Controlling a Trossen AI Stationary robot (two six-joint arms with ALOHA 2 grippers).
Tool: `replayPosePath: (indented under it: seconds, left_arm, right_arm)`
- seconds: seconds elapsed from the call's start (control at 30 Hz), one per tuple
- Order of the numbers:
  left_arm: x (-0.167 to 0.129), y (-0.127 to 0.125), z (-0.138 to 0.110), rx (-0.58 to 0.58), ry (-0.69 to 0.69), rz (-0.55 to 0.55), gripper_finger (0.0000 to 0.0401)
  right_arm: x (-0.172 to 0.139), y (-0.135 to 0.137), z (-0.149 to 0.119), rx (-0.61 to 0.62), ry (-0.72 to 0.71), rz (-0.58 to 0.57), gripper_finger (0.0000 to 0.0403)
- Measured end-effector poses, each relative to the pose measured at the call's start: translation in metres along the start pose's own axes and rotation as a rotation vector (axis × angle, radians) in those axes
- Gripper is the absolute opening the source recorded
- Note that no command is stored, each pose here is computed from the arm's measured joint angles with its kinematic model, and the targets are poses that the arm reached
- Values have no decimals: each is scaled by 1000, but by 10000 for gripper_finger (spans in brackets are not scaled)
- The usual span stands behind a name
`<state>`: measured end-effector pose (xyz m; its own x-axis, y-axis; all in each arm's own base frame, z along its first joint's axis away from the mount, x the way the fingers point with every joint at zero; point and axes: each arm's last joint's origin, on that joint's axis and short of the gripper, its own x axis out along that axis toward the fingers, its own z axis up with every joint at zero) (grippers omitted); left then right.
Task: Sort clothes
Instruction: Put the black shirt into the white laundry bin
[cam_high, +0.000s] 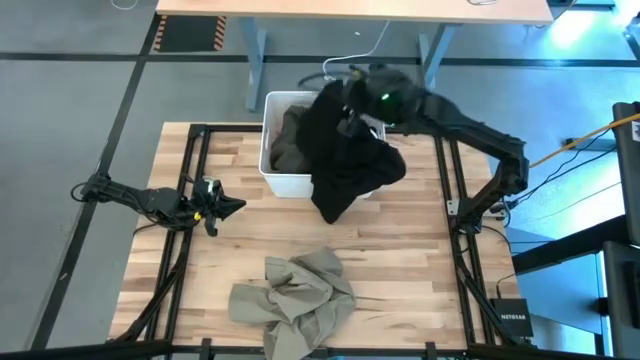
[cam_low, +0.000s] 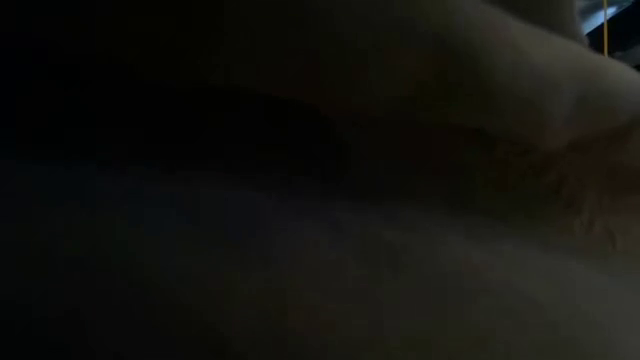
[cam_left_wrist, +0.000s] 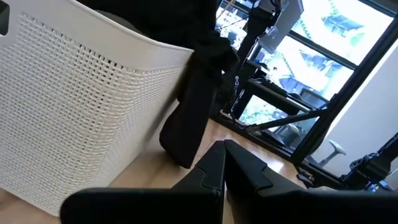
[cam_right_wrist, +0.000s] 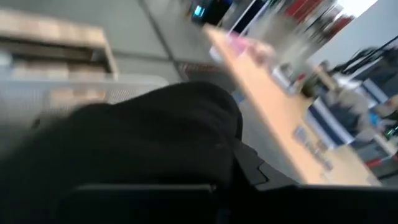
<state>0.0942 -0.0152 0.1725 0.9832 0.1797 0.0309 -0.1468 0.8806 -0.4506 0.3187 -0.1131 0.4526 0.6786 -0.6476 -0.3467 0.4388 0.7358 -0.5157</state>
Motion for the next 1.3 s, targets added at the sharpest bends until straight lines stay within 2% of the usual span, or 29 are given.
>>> replayPosePath:
  seconds: [0.17,0.27,0.37,0.47,0.7,0.83,0.97,1.13,1.3]
  left_arm:
    - [0,0,0,4,-1,2,1]
    - [0,0,0,15,-2,4,1]
    - [0,0,0,8,-2,4,1]
    - [0,0,0,5,-1,4,1]
    - [0,0,0,-5,-1,5,1]
    - [0,0,0,-9,-1,4,1]
    - [0,0,0,-11,0,4,1]
    - [0,0,0,-16,0,4,1]
    - [0,0,0,-17,2,0,1]
  right_arm:
    - [34,27,-39,7,101,39,15]
    - [47,41,-54,39,113,47,25]
    - [53,46,-61,73,98,39,51]
    - [51,46,-59,76,100,42,96]
    - [4,29,-12,47,90,-22,217]
    - [-30,27,9,12,84,12,258]
    - [-60,34,20,-18,88,54,271]
    - [-82,55,20,-47,118,139,273]
    - [-96,86,9,-16,200,321,273]
